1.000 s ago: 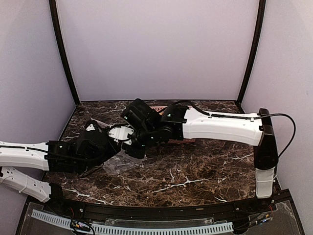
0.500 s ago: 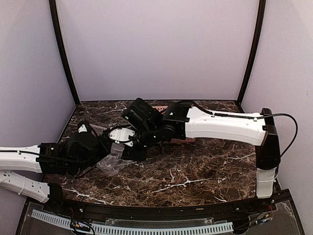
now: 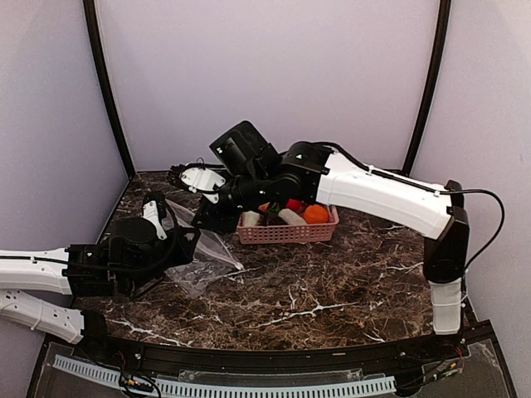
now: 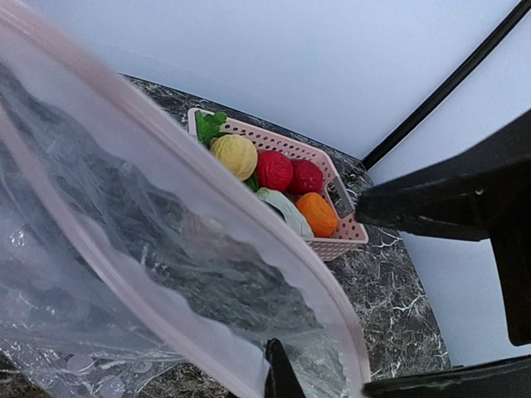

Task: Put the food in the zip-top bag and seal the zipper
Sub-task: Open the zipper food storage bag at the center of the board.

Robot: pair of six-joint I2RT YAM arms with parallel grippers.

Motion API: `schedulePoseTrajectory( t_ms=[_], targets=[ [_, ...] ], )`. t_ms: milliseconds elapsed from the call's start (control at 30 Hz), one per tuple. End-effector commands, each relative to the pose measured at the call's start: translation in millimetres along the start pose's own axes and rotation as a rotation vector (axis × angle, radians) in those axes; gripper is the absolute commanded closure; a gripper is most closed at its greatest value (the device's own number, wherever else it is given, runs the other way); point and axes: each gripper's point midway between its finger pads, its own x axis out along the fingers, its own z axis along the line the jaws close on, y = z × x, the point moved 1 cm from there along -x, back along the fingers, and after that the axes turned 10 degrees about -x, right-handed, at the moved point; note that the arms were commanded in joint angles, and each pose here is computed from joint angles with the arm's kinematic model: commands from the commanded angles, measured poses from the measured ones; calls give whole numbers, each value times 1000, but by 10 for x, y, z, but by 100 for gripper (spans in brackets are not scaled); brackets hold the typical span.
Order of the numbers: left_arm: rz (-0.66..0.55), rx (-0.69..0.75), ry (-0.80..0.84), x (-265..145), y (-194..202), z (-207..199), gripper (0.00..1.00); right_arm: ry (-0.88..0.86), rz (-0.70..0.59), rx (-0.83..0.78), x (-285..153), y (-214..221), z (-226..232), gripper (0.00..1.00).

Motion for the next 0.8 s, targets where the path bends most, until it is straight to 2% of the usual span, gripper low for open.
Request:
schedulePoseTrajectory(
  t_ms=[0,133,233,300,333,367,500,567,767],
  targets=[
    [5,48,62,6,-6,-160,97,59,53,59,160,110,-175,50],
    [7,45,72,-4,-2,-162,98,88,97,93,204,293,-300,59],
    [9,53,74,-2,8,-156,98,88,123,105,240,410,-323,69],
    [1,47,60,1,-2,-131,98,102,147,115,273,497,-348,85],
    [3,46,32,4,5,-77,99,115,156,123,282,529,-372,96],
    [-20,10,-10,4,-29,-1,99,123,155,133,280,531,-394,100],
    [-82,-39,-127,-21,-113,225,96,80,98,161,249,389,-348,100],
    [-109,-38,-125,-17,-165,193,88,66,77,166,245,308,-307,100],
    [-149,-10,-149,42,-241,93,82,157,90,145,249,179,-237,100]
  ],
)
